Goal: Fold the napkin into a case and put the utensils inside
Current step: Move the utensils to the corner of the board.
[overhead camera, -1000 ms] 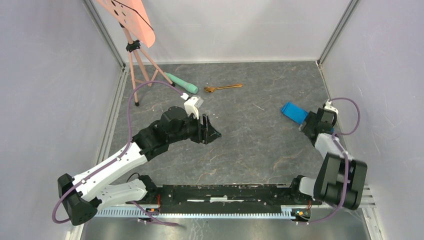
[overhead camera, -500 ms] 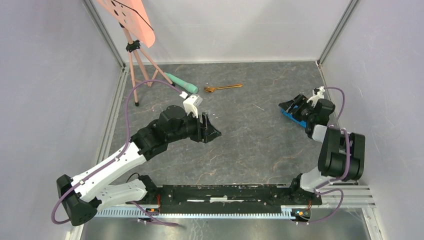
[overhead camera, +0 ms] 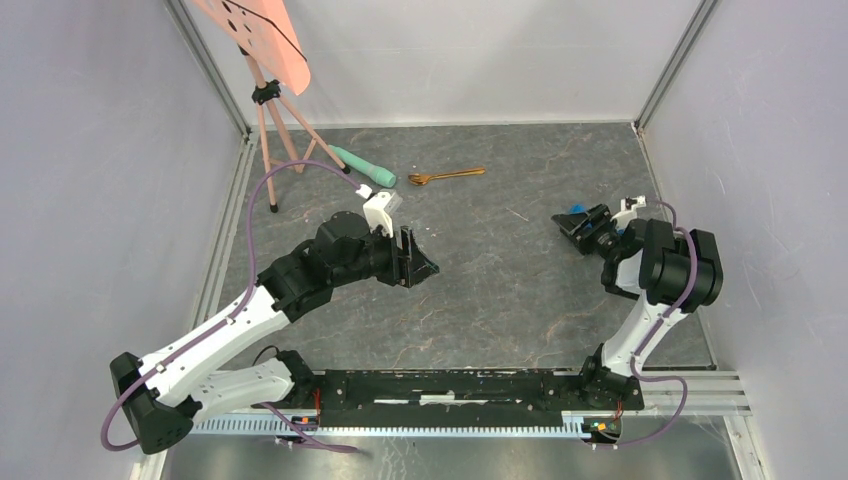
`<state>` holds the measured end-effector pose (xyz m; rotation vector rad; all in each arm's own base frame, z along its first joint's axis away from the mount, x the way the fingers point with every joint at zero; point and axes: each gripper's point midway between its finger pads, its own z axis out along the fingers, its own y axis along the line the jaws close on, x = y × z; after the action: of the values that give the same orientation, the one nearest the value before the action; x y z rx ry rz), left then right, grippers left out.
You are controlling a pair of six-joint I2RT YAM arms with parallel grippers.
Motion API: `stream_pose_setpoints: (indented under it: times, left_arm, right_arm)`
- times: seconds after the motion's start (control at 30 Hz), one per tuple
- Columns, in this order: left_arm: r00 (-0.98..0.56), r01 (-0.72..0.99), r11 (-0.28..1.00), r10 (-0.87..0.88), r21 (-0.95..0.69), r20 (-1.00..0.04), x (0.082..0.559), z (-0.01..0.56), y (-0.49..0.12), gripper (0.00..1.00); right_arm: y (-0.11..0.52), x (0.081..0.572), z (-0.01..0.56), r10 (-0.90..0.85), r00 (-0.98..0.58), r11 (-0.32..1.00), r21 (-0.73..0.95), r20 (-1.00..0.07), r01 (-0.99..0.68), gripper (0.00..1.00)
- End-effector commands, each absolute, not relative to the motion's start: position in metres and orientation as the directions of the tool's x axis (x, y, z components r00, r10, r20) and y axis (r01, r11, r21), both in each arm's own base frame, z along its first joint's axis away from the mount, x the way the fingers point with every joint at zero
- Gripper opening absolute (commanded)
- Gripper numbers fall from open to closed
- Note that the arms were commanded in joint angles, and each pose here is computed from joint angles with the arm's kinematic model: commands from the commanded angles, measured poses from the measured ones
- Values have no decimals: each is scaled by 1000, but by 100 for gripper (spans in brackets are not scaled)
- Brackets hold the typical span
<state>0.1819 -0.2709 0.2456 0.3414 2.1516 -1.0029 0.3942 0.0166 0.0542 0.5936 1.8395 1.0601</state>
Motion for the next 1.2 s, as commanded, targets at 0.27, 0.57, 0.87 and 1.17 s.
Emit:
stream_pose_setpoints:
  times: [0.27, 0.57, 0.87, 1.17]
  left_arm:
    - [-653, 476, 735, -73, -483, -754, 199, 240, -257, 67]
    - [-759, 189, 861, -177, -472, -627, 236, 172, -265, 69]
    - [-741, 92, 848, -291, -522, -605, 238, 177, -257, 68]
    - [-716, 85, 867, -290, -491, -635, 229, 182, -234, 69]
  right_arm:
    - [36, 396, 100, 468, -544, 770, 623, -697, -135, 71]
    - [116, 441, 129, -33, -525, 905, 198, -850, -376, 74]
    - [192, 567, 122, 37, -498, 845, 293, -866, -447, 83]
    - [269, 636, 101, 256, -502, 707, 514, -826, -485, 83]
